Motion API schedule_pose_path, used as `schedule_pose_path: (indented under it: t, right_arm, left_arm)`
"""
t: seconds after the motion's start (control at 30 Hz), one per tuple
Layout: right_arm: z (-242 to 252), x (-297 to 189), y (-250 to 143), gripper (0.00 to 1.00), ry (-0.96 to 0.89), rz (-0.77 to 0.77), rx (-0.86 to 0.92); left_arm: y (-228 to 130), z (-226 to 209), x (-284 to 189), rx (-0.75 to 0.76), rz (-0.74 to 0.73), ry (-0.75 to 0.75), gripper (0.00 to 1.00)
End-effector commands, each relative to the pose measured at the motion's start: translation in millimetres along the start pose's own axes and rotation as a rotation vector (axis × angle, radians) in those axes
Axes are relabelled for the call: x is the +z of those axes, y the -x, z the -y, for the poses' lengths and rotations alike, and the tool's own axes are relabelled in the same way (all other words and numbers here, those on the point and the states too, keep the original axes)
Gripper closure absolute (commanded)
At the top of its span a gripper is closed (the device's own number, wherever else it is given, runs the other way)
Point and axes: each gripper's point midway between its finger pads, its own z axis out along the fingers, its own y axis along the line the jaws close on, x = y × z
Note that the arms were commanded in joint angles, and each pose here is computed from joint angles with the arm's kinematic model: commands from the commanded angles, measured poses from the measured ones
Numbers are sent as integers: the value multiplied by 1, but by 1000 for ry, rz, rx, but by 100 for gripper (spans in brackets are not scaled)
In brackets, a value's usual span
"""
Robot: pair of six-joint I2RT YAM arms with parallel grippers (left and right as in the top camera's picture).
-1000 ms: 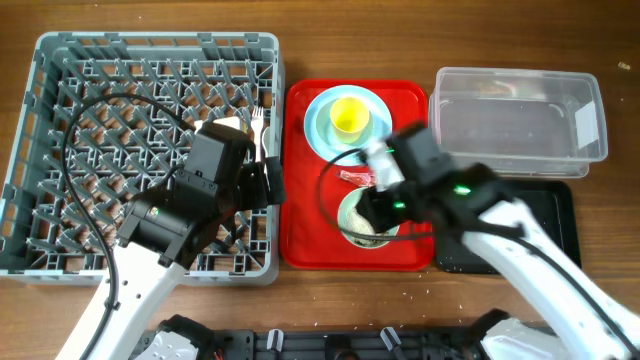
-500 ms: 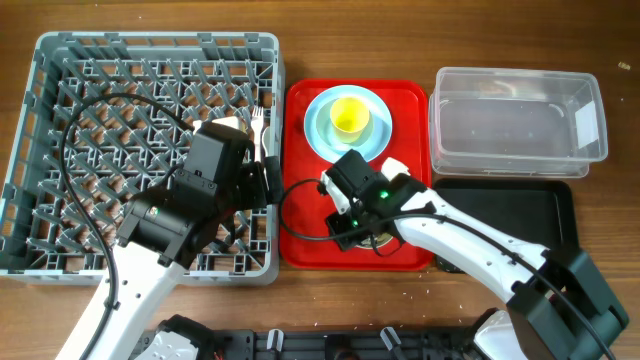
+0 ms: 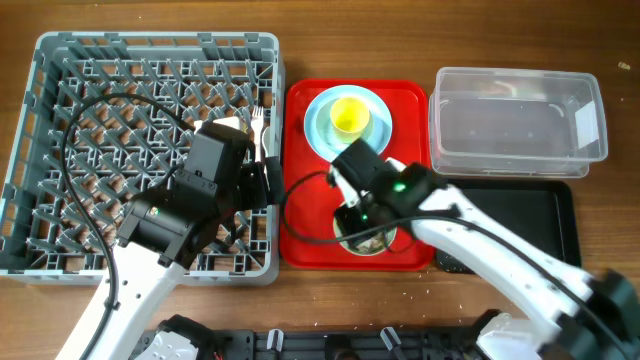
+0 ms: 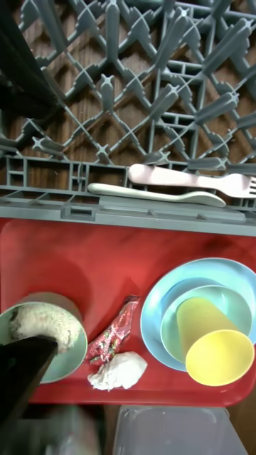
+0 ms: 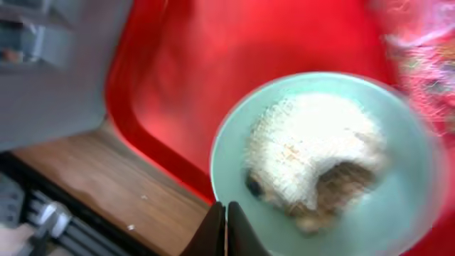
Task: Sort waste into correct bins and load items into the dishwasher rack
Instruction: 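Grasp the rim of the green rice bowl with the right gripper, then carry the bowl to the black tray and tip the rice out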
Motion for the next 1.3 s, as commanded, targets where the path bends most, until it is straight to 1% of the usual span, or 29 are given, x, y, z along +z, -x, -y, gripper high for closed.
schedule_pose_path:
  t: [0.0, 0.07, 0.1, 0.17, 0.2, 0.27, 0.3, 0.33, 0.37, 0.4, 0.47, 0.5, 0.57, 0.67, 0.7, 0.73, 0.8, 0.83, 0.87, 0.9, 0.93, 1.0, 1.1, 1.17, 1.27]
  right_arm:
    - [38, -55, 6, 96, -194, 140, 113]
    - [65, -74, -11, 96, -317, 151, 219]
    - [66, -78, -13, 96, -307, 159, 244]
    - [42, -73, -8, 95, -163, 157, 243]
    - [31, -69, -5, 88, -99, 146, 239]
    - [19, -56, -4, 65, -25, 125, 235]
    - [8, -48, -1, 55, 43, 117, 229]
    - [-9, -32, -1, 51, 147, 86, 214]
    - [-12, -24, -3, 51, 159, 75, 206]
    - [-13, -9, -8, 56, 147, 59, 191]
    - [-13, 15, -20, 57, 124, 34, 163]
    - [-9, 32, -27, 60, 83, 25, 142]
    - [2, 44, -31, 67, 2, 23, 127]
    - [-4, 60, -27, 69, 3, 19, 102]
    - [-5, 67, -29, 68, -1, 3, 94]
    - [-7, 74, -30, 63, -5, -11, 83]
    - [-10, 86, -28, 64, 19, -26, 53]
    - [-10, 88, -28, 69, 17, -30, 54]
    - [-9, 89, -28, 81, 15, -31, 54]
    - [-8, 89, -28, 87, 5, -28, 54]
    - [-6, 89, -27, 88, -2, -24, 54]
    - [-5, 88, -28, 96, -5, -30, 49]
    - [3, 75, -21, 96, -13, -25, 79]
    - [13, 49, -10, 96, -34, 2, 89]
    - [42, -6, -4, 96, -162, 69, 140]
  left_arm:
    - [2, 2, 0, -4, 2, -11, 0]
    - [1, 2, 0, -4, 2, -10, 0]
    - [1, 2, 0, -4, 2, -10, 0]
    - [1, 2, 0, -4, 2, -10, 0]
    - [1, 2, 0, -4, 2, -10, 0]
    - [2, 2, 0, -4, 2, -11, 0]
    - [2, 2, 0, -4, 3, -10, 0]
    - [1, 2, 0, -4, 2, -10, 0]
    - [2, 2, 0, -4, 2, -11, 0]
    - [1, 2, 0, -4, 2, -10, 0]
    - [1, 2, 0, -4, 2, -10, 0]
    - [1, 2, 0, -4, 2, -10, 0]
    - [1, 2, 0, -4, 2, -10, 0]
    - [1, 2, 0, -4, 2, -10, 0]
    - [2, 2, 0, -4, 3, -10, 0]
    - [1, 2, 0, -4, 2, -10, 0]
    - [1, 2, 0, -4, 2, -10, 0]
    - [1, 2, 0, -4, 2, -10, 0]
    - [1, 2, 0, -4, 2, -10, 0]
    - [1, 2, 0, -4, 2, -10, 0]
    - [1, 2, 0, -4, 2, -10, 0]
    - [1, 2, 0, -4, 2, -10, 0]
    - [1, 2, 0, -4, 2, -10, 0]
    - [1, 2, 0, -4, 2, -10, 0]
    - [1, 2, 0, -4, 2, -10, 0]
